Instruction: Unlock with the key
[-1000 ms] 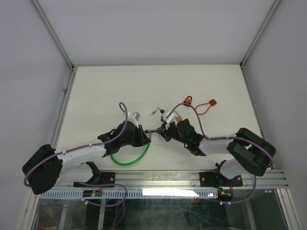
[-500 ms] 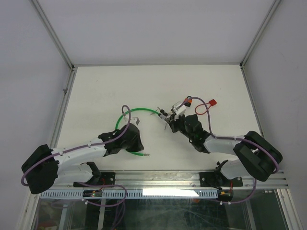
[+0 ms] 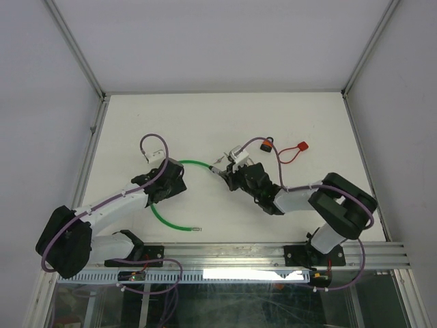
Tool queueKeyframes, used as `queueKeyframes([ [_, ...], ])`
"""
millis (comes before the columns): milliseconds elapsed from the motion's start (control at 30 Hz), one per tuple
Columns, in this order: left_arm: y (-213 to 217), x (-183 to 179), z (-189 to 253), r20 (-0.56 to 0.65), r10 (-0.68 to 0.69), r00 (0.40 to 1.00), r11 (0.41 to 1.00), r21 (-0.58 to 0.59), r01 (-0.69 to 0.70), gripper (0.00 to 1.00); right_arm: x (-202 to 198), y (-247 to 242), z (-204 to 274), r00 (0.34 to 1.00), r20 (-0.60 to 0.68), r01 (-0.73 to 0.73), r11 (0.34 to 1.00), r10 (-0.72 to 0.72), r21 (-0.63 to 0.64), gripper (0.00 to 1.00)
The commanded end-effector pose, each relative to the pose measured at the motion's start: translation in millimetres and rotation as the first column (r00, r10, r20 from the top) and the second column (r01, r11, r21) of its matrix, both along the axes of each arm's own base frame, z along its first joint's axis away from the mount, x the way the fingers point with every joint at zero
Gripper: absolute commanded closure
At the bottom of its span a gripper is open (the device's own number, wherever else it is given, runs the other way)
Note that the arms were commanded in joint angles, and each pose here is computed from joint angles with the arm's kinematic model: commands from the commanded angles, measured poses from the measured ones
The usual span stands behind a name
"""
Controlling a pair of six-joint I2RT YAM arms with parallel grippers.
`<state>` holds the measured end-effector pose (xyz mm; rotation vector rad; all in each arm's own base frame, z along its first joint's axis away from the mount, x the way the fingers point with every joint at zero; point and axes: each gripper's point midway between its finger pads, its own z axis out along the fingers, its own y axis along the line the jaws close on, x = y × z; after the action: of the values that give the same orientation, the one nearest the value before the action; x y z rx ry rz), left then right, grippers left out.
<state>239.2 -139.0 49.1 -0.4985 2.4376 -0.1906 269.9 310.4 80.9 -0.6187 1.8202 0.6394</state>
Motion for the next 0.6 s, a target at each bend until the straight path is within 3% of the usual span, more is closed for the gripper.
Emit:
queueKeyframes([
  [0, -3.4, 26.0, 32.1, 0.126, 0.053, 0.991, 0.997, -0.066, -0.045, 0.45, 29.7, 32.3, 39.7, 0.996, 0.042, 0.074, 0.976, -0.084, 0.204, 1.00],
  [167, -3.3, 33.4, 37.6, 0.143, 0.068, 0.987, 0.994, -0.099, -0.054, 0.34, 45.5, 60.4, 31.2, 0.998, 0.020, 0.057, 0.975, -0.063, 0.213, 1.00],
  [267, -3.3, 35.7, 40.5, 0.150, 0.066, 0.987, 0.993, -0.110, -0.050, 0.27, 54.2, 73.9, 24.8, 0.999, 0.007, 0.046, 0.981, -0.049, 0.189, 0.94],
  [333, -3.6, 36.5, 43.5, 0.157, 0.063, 0.986, 0.992, -0.119, -0.045, 0.23, 58.6, 79.6, 23.3, 0.999, 0.003, 0.042, 0.983, -0.043, 0.177, 0.88],
  [467, -1.6, 38.6, 49.6, 0.171, 0.062, 0.983, 0.991, -0.131, -0.040, 0.16, 56.2, 84.0, 24.3, 1.000, -0.019, 0.015, 0.989, -0.012, 0.149, 0.64],
  [533, -1.7, 39.1, 52.8, 0.174, 0.061, 0.983, 0.989, -0.143, -0.036, 0.14, 52.8, 79.5, 24.0, 0.999, -0.034, 0.014, 0.992, -0.010, 0.127, 0.62],
  [567, -2.2, 39.7, 55.0, 0.178, 0.061, 0.982, 0.988, -0.151, -0.034, 0.13, 51.2, 75.3, 24.0, 0.999, -0.036, 0.015, 0.994, -0.011, 0.111, 0.55],
])
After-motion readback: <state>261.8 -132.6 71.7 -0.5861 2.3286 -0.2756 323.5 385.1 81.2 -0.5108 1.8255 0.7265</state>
